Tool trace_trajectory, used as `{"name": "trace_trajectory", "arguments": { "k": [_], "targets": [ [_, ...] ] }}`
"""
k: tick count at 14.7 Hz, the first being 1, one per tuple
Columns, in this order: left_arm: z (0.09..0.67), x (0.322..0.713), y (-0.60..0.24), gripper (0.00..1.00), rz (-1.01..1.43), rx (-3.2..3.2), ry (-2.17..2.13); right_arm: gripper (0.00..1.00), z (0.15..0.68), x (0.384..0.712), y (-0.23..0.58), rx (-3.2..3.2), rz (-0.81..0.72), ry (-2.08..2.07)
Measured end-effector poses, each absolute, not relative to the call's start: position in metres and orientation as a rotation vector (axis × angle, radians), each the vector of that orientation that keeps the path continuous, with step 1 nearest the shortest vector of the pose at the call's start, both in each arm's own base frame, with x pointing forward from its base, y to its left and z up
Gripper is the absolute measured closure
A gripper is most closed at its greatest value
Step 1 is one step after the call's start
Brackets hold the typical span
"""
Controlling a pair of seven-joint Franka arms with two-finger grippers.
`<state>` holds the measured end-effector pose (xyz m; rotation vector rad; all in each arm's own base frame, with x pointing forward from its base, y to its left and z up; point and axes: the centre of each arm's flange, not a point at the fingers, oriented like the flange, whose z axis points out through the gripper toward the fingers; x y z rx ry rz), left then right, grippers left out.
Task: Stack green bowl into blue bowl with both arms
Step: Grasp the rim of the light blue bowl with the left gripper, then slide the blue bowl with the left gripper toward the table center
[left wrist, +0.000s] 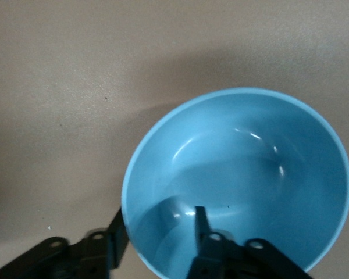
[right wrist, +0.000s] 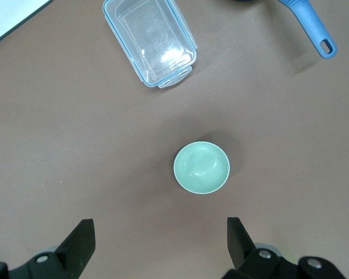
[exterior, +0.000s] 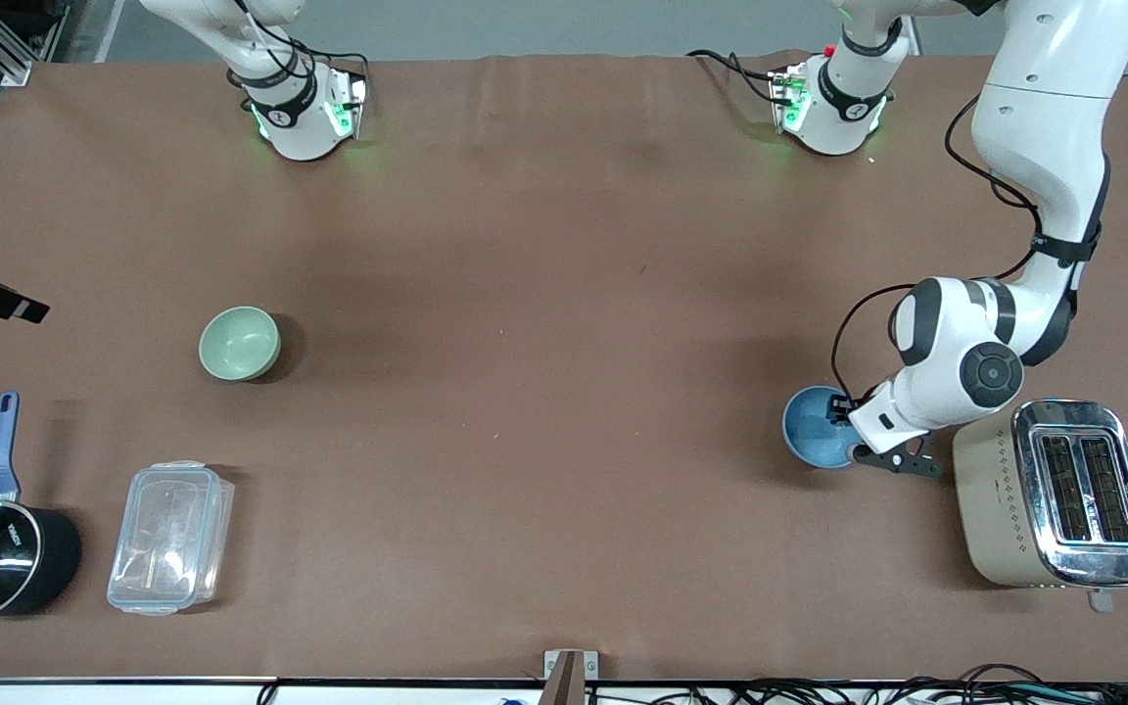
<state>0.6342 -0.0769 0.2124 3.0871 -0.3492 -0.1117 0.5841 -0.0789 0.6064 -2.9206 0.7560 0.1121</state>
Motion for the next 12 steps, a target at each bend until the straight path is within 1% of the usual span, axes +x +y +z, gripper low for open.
{"name": "trace_trajectory", "arguments": {
  "k": [1,2,3,4,7,12],
  "targets": [
    [0.214,0.635,-0.077,0.67,-0.106,3.087,-0.349,0.0,0.606,0.584,-0.078,-2.917,0.114,0.764],
    [0.215,0.636,-0.077,0.79,-0.101,3.088,-0.348,0.0,0.606,0.584,-0.078,-2.914,0.114,0.773],
    [0.217,0.638,-0.077,0.89,-0.091,3.088,-0.348,0.0,0.606,0.585,-0.077,-2.908,0.115,0.791],
    [0.219,0.639,-0.078,0.96,-0.082,3.087,-0.352,0.0,0.607,0.585,-0.075,-2.894,0.119,0.83],
    [0.23,0.647,-0.08,0.96,-0.042,3.087,-0.357,0.0,0.608,0.589,-0.058,-2.849,0.112,0.94],
    [0.264,0.666,-0.096,0.96,0.046,3.076,-0.387,0.0,0.608,0.591,-0.029,-2.837,0.119,0.988]
  ]
}}
